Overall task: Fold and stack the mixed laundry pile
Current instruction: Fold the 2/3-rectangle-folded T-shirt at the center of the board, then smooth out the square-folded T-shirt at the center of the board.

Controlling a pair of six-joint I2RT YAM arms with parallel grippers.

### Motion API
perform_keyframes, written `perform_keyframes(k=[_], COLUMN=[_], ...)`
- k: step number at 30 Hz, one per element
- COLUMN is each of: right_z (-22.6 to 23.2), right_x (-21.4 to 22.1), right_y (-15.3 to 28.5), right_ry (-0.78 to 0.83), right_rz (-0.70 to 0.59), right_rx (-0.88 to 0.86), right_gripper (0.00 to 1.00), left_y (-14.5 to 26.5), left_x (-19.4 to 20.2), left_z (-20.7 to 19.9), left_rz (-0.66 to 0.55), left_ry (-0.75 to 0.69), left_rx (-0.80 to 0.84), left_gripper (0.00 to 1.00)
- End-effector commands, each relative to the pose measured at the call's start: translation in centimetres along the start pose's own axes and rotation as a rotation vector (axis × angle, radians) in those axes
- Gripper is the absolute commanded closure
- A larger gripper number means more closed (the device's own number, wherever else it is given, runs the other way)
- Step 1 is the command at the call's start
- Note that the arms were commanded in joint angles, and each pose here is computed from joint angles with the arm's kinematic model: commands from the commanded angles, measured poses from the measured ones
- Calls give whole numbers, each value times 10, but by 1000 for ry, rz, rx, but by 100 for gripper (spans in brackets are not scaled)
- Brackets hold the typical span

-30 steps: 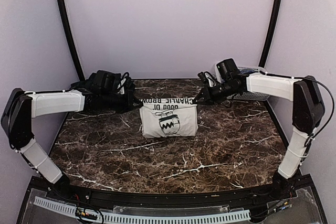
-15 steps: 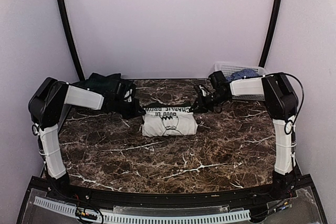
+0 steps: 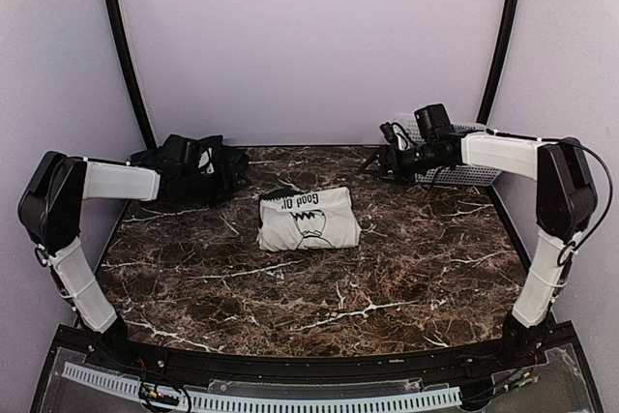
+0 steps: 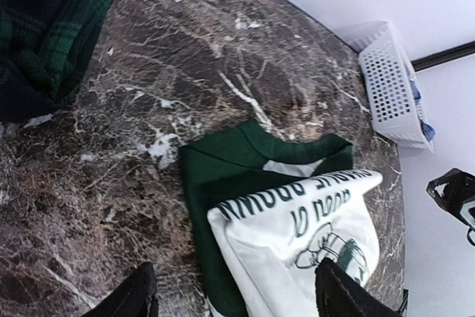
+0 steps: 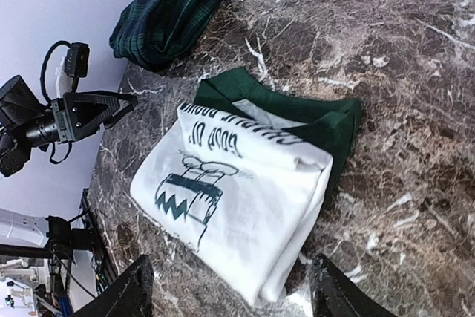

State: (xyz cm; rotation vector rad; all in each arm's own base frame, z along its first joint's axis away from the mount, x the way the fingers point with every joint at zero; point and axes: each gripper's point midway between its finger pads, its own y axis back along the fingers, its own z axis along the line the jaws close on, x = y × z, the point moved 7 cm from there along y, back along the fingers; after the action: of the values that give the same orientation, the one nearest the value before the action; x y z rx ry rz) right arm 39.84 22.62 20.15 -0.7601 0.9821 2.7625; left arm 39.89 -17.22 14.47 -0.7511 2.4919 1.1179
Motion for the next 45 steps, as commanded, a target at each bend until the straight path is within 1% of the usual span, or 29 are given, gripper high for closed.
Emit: perform_keyframes(k=[1, 4, 7, 9, 11, 14, 17, 19, 21, 22, 23, 24, 27, 28, 30, 35, 40, 44, 45], right_z=[7, 17, 22, 17, 9, 0, -6, -9, -8, -7, -7, -6, -7, -7, -9, -14, -19, -18, -18], right_x=[38, 62, 82, 91, 93, 91, 91, 96, 105, 109, 113, 117, 124, 126, 130, 124, 122, 120, 120], right_y=[8, 6, -8, -19, -28, -40, -52, -55, -50, -47, -44, -42, -41, -43, -48, -61, -68, -71, -72], right_ry=[-26, -19, -15, -23, -29, -38, -50, -60, -63, -60, -58, -55, -57, -56, -60, -41, -39, -36, -35], right_rz=[39, 67, 120, 143, 144, 158, 175, 189, 194, 190, 187, 185, 184, 187, 195, 188, 195, 197, 199], right_rx=[-98, -131, -145, -141, -127, -103, -122, -122, -121, -122, -121, -120, -118, -119, -115, -104, -91, -103, -104], right_gripper=[33, 35, 35, 36, 38, 38, 39, 39, 38, 38, 38, 38, 40, 40, 41, 45, 52, 59, 62], left_y=[37, 51, 48, 43, 38, 31, 20, 13, 14, 19, 21, 26, 33, 33, 31, 15, 0, -7, -8], left_x=[21, 51, 79, 88, 88, 72, 65, 72, 83, 85, 95, 97, 114, 114, 123, 126, 126, 123, 121], left_z=[-24, -27, -36, -36, -35, -41, -49, -43, -37, -39, -33, -33, -17, -17, -5, 0, -10, -14, -16], left_rz=[19, 58, 128, 148, 138, 109, 135, 166, 193, 190, 195, 187, 156, 129, 121, 131, 162, 163, 158], left_ry=[-85, -134, -189, -196, -170, -140, -116, -107, -112, -121, -125, -134, -155, -176, -189, -210, -268, -286, -292], left_rx=[112, 145, 168, 161, 158, 134, 148, 153, 172, 195, 199, 207, 192, 205, 180, 188, 226, 234, 237], left_gripper=[29, 30, 29, 28, 28, 30, 34, 36, 36, 36, 35, 36, 40, 41, 42, 49, 51, 52, 54])
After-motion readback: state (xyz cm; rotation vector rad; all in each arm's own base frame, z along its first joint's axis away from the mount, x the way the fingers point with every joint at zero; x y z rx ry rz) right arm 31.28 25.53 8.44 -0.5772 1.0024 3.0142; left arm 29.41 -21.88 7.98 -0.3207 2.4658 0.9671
